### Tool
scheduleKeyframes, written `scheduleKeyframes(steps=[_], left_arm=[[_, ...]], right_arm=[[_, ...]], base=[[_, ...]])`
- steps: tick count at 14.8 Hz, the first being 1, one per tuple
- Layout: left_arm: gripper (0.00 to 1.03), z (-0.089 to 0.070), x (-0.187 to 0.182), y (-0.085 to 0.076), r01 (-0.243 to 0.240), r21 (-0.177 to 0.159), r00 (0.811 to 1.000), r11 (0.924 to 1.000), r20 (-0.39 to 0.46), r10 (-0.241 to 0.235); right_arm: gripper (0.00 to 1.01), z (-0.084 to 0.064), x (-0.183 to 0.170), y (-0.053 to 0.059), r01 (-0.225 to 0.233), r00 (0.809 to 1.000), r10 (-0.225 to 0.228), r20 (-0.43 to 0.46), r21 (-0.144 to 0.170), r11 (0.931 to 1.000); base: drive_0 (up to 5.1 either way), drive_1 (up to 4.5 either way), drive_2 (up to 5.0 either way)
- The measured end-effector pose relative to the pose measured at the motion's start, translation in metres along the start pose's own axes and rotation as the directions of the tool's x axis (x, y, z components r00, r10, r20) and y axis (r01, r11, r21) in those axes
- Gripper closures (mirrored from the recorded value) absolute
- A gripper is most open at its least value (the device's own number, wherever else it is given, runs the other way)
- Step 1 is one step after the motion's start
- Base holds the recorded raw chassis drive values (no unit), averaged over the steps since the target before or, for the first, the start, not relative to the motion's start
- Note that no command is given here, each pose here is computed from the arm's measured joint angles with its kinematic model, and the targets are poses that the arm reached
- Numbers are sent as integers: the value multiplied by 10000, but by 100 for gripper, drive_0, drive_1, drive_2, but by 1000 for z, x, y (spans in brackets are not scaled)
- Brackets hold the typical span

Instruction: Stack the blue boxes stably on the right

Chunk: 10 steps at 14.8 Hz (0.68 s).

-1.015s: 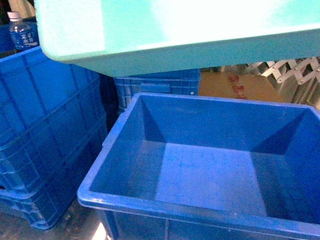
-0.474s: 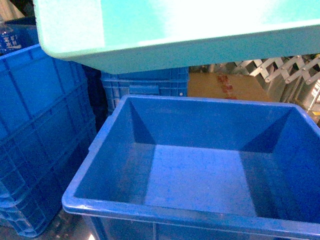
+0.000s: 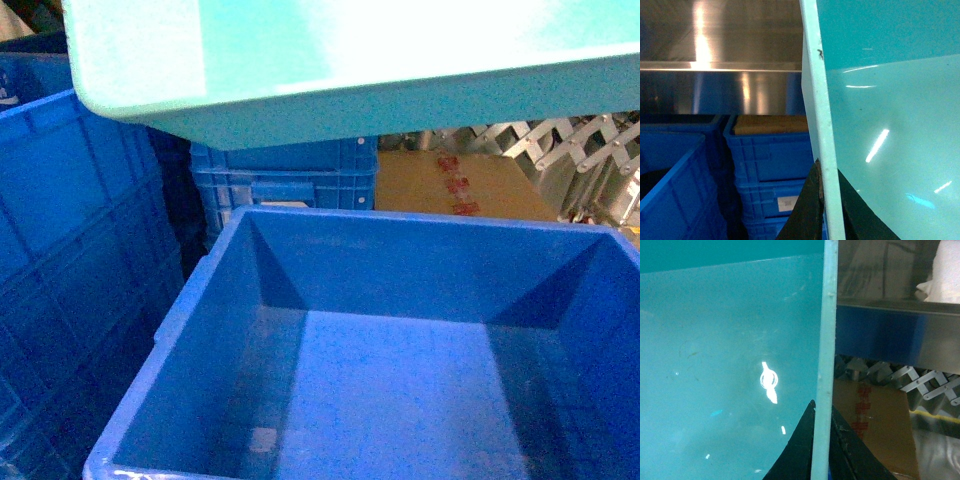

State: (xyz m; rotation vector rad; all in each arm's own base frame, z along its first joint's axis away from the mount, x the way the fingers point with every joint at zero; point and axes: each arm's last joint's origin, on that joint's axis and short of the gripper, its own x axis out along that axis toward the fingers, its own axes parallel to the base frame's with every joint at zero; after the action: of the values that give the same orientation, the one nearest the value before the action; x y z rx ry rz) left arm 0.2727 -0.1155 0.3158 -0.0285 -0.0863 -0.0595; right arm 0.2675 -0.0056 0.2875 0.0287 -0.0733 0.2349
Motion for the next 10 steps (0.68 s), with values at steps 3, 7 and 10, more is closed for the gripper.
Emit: scheduleKeyframes(steps=[3,7,10], left_arm=[[101,0,0,0,0,-15,10000,10000,39,0],[101,0,0,0,0,-15,10000,10000,39,0],[101,1,0,0,3,-17,10000,10000,43,-3]], right_arm=[[95,1,0,0,-3,10000,3,62,-18,10000],[95,1,0,0,-2,10000,2,40,-16,10000],[95,1,0,0,-2,10000,2,55,-20,10000]], base=[[-169,-169,-169],[-48,-48,-48],[0,0,0]])
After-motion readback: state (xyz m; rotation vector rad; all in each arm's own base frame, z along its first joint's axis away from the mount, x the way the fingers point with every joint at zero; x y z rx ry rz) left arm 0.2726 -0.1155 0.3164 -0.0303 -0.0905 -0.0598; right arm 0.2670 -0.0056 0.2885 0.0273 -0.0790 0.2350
